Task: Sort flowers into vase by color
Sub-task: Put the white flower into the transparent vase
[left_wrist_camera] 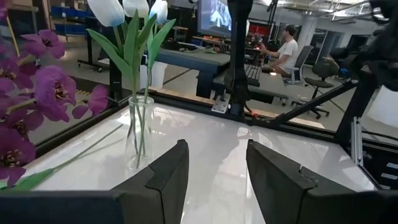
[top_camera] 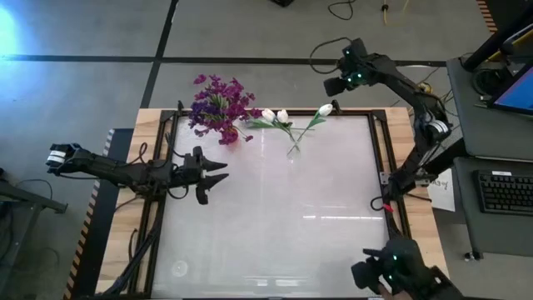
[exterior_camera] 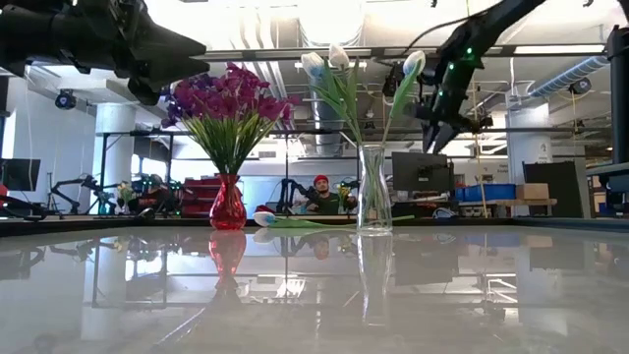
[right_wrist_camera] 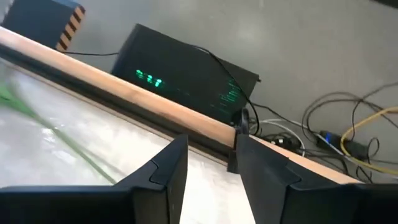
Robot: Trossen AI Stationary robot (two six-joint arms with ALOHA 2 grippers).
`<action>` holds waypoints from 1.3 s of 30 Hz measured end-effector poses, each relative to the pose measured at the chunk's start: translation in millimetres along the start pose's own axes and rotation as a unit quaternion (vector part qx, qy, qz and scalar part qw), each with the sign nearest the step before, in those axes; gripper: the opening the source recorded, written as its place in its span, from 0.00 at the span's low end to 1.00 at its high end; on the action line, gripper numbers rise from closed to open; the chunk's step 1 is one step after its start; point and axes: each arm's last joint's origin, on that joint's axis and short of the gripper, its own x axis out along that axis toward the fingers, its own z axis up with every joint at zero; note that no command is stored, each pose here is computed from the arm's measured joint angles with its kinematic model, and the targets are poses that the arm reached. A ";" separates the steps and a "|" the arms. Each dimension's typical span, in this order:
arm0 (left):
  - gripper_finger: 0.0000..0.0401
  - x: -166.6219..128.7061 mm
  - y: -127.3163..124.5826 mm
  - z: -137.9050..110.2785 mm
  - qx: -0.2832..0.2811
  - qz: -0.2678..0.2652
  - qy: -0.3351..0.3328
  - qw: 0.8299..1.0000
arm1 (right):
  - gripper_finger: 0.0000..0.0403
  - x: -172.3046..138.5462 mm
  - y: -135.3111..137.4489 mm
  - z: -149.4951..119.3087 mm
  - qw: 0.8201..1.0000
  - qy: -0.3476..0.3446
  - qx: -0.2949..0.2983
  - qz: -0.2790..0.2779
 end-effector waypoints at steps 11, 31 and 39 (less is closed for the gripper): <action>0.37 -0.1 2.0 0.6 0.000 0.034 -0.007 0.999 | 0.22 24.3 -37.7 -1.6 0.998 0.030 0.045 -0.021; 0.37 -0.1 2.1 -0.2 0.019 0.035 -0.003 0.999 | 0.22 94.1 9.2 -53.5 0.978 0.034 -0.066 0.194; 0.37 -0.1 2.1 -0.3 0.020 0.035 -0.003 0.999 | 0.38 96.8 32.2 -61.0 0.957 0.022 -0.192 0.216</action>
